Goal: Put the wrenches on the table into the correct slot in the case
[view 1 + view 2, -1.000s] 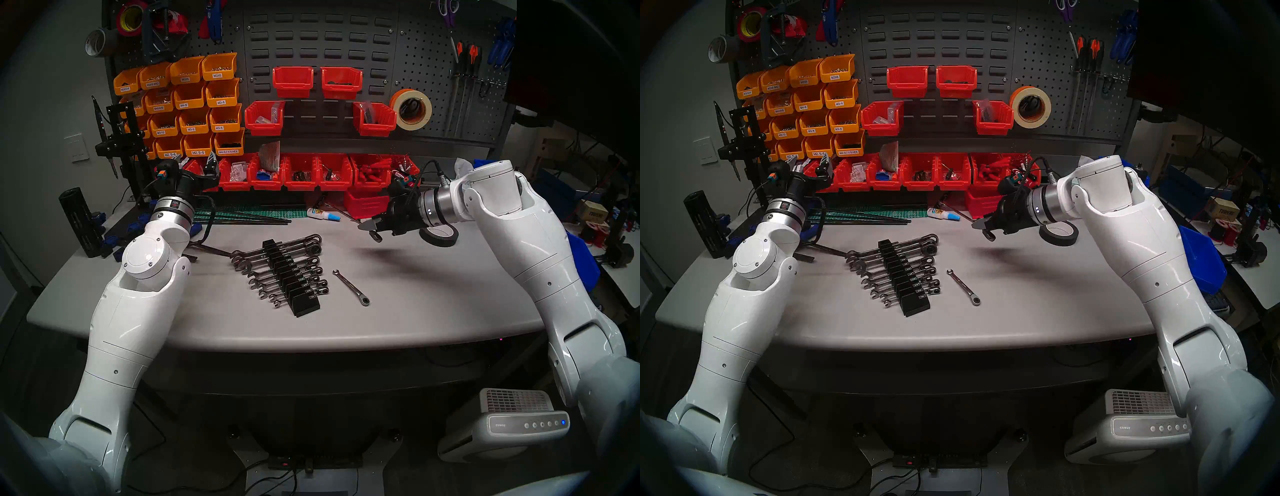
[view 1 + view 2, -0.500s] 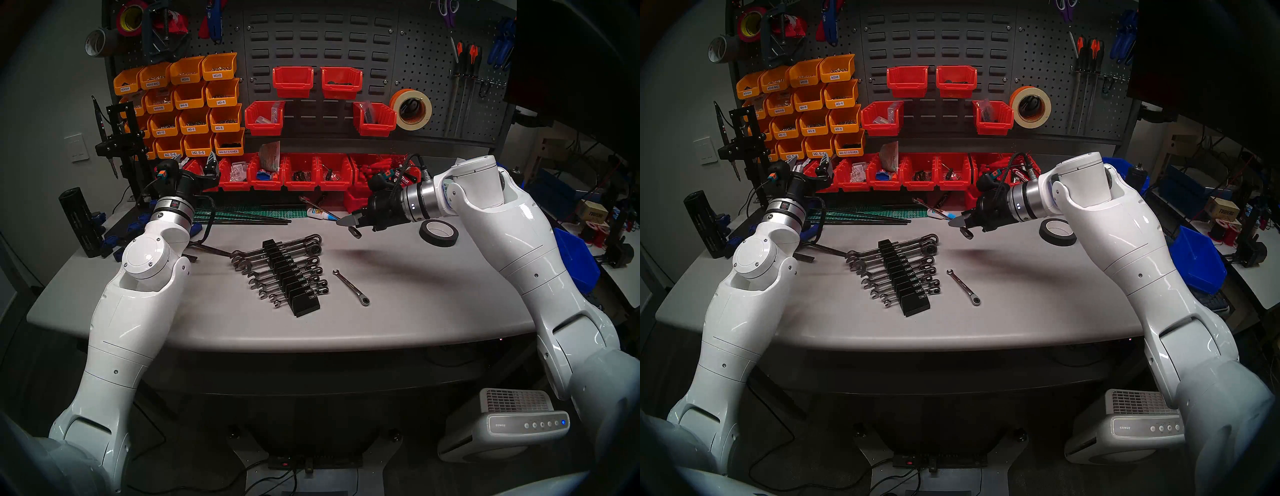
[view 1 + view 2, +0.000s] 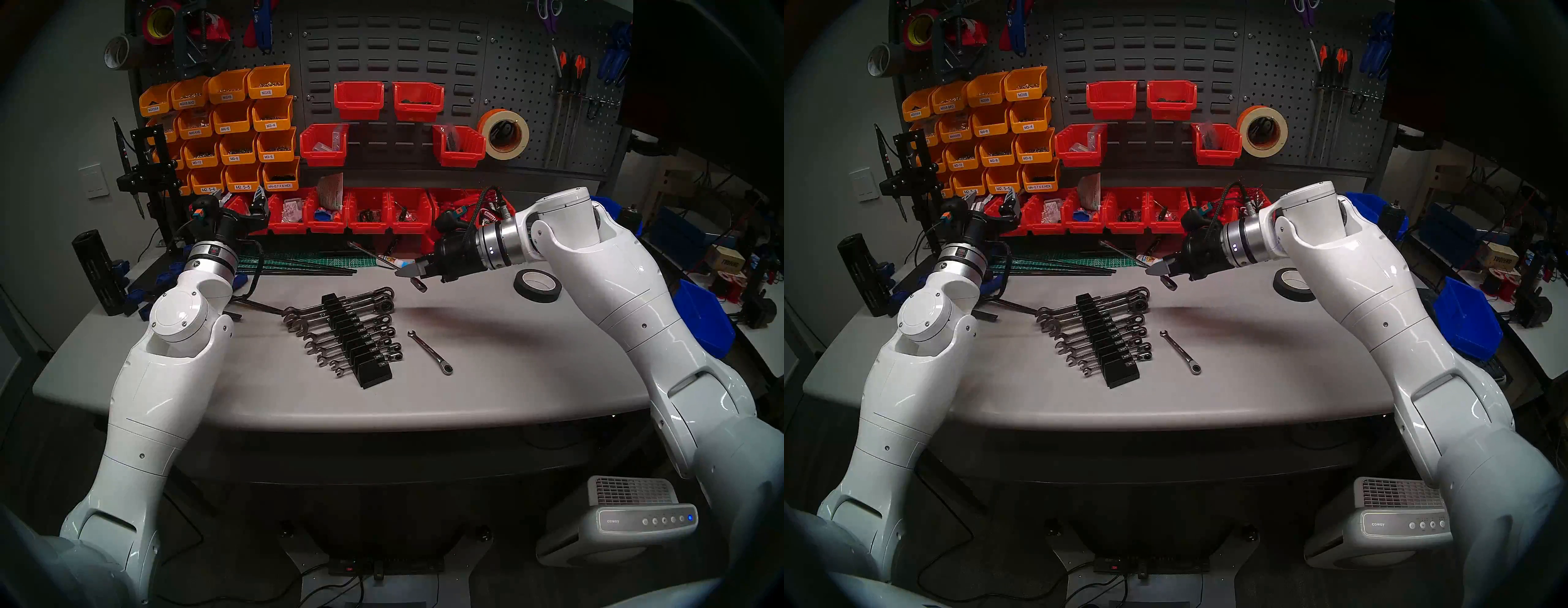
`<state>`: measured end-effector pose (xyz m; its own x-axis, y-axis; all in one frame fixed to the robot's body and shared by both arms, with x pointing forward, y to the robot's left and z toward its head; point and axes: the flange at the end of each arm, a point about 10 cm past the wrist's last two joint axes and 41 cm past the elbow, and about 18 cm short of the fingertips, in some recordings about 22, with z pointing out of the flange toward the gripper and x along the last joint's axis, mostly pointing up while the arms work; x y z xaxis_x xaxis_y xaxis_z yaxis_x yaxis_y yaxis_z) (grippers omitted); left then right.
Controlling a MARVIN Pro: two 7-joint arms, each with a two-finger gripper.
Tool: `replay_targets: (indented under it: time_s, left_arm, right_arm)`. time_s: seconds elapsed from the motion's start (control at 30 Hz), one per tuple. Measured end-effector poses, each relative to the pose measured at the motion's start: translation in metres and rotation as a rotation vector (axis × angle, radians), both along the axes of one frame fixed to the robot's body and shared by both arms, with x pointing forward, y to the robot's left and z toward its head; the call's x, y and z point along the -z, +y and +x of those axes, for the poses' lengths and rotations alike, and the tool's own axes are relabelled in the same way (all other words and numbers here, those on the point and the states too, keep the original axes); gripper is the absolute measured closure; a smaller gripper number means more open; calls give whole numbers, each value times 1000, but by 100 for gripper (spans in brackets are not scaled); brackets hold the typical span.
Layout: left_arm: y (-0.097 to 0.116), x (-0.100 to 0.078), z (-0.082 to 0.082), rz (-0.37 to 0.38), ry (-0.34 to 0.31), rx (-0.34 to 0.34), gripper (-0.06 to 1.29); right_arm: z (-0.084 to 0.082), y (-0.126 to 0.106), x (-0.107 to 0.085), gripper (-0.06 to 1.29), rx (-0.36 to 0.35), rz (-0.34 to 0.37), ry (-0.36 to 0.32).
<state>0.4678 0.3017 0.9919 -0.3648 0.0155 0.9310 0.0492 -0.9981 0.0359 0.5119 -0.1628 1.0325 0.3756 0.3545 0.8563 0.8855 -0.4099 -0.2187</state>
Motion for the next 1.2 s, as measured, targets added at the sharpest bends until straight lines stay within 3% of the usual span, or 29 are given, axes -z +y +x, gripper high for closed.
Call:
replay_targets:
  time_s: [0.63,0.8,1.2]
  left_arm:
    - [-1,0,-1,-2,3,7,0]
    - [-3,0,-7,-20,21,35,0]
    - [0,-5,-38,-153,115,176,0]
  right_arm:
    - [-7,-7,-13,126,-107,64,-64]
    - [-8,-9,-14,126,-121,73,-74]
    - [-5,-8,-15,126,-150,97,-105]
